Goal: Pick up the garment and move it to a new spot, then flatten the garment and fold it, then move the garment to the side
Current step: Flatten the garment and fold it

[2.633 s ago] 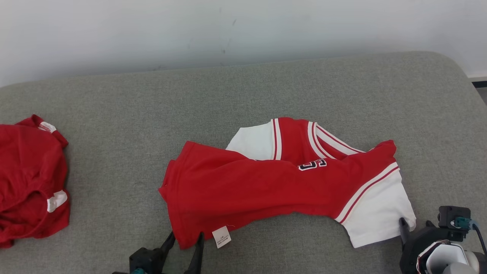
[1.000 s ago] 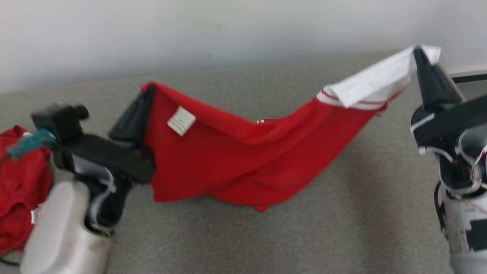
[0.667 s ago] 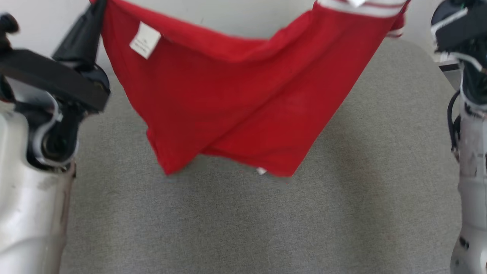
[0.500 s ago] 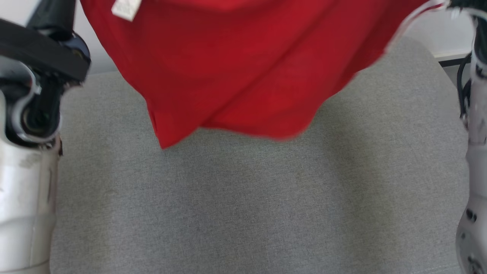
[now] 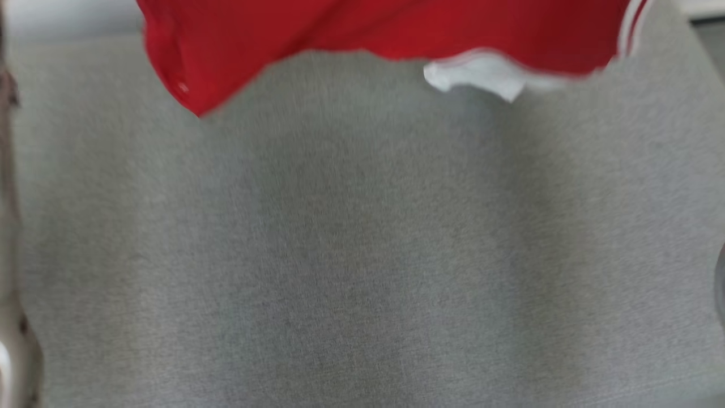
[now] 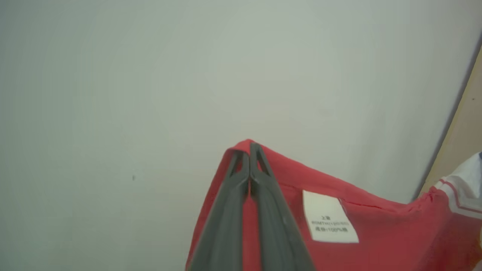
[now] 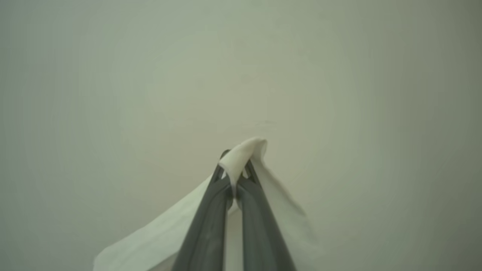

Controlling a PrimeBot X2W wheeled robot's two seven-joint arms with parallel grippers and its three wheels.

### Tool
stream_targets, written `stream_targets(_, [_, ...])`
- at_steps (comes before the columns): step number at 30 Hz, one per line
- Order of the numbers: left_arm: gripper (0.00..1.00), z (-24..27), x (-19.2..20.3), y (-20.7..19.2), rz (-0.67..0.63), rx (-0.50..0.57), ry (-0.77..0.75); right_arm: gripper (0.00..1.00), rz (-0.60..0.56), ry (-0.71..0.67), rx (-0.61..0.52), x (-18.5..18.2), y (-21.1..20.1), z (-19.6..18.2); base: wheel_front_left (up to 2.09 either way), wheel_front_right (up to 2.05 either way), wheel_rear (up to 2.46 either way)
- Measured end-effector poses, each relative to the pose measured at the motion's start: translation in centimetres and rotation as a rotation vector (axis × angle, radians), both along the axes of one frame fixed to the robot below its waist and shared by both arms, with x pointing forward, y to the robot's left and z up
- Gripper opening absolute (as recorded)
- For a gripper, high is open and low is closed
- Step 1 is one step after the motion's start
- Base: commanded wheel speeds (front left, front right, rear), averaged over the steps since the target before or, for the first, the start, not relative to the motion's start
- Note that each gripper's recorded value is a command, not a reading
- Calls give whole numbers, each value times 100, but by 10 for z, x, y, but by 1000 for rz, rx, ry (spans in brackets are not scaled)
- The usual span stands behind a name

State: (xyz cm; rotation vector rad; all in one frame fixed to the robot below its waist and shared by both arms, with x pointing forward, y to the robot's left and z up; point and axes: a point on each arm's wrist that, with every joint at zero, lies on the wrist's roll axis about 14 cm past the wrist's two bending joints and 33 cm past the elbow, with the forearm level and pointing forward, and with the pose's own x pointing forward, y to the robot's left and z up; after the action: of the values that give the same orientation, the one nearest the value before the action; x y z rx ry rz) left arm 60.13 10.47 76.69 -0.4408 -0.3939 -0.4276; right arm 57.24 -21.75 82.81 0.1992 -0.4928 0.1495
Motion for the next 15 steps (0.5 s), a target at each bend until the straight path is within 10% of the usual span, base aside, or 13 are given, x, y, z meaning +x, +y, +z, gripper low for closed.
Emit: stream_targets(15, [0,-14,99,25,176,-66,-343,0,-117,-394,96,90,-11,-5,0,0,0])
